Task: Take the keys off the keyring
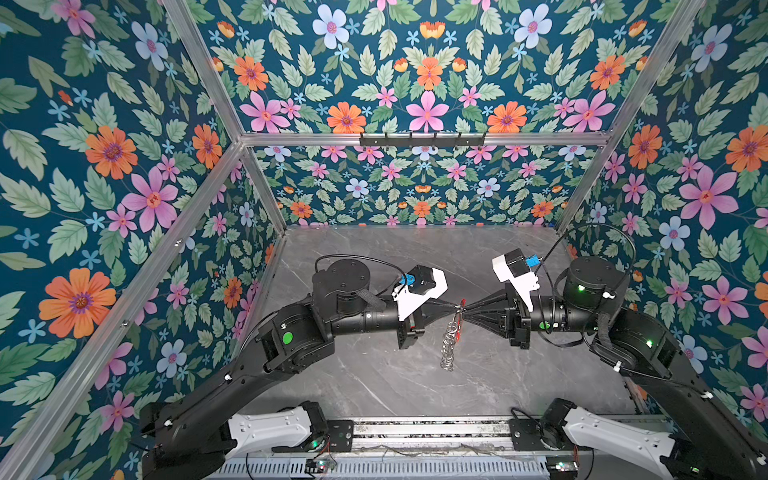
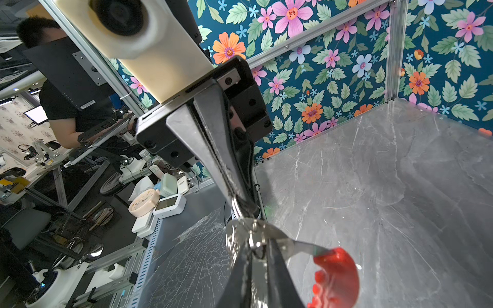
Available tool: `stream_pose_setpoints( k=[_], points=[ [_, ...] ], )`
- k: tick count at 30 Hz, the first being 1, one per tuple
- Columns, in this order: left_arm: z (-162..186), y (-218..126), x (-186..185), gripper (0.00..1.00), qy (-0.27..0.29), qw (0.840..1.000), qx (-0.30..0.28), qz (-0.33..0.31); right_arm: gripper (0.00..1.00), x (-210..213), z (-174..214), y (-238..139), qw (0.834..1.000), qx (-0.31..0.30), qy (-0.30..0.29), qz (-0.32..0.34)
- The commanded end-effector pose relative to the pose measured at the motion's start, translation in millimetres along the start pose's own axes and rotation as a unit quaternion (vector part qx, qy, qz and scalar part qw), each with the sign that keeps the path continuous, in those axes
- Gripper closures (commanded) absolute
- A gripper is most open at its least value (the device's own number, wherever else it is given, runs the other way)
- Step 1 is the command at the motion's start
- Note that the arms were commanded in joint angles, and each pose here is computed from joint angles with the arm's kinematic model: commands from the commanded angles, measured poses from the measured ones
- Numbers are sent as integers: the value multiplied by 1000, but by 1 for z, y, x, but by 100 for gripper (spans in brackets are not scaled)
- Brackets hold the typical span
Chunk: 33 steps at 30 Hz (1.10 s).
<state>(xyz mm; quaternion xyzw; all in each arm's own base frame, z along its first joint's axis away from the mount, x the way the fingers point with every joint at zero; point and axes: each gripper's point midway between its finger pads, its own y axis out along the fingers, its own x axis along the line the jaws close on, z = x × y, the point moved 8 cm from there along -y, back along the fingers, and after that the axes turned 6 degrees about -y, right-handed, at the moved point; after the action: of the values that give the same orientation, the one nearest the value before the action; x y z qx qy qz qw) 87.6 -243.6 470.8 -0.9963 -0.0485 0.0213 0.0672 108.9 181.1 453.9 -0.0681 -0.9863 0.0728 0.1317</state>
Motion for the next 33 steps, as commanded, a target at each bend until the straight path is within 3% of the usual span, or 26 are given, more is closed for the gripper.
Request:
stream_pose_setpoints(
  k=[1, 7, 21, 33],
  points=[
    [-8, 2, 0, 100, 4, 1000, -22, 4, 90, 1, -6, 0, 1000, -15, -10, -2],
    [-7, 3, 1, 100, 2, 1000, -22, 1, 100, 1, -6, 0, 1000, -13, -10, 0],
    [-10, -2, -1, 100, 1, 999, -49, 1, 100, -8, 9, 5, 1000, 12, 8, 12],
    [-13, -1, 0, 100, -8, 999, -53, 2, 100, -15, 17, 8, 997, 46, -29, 51]
  ],
)
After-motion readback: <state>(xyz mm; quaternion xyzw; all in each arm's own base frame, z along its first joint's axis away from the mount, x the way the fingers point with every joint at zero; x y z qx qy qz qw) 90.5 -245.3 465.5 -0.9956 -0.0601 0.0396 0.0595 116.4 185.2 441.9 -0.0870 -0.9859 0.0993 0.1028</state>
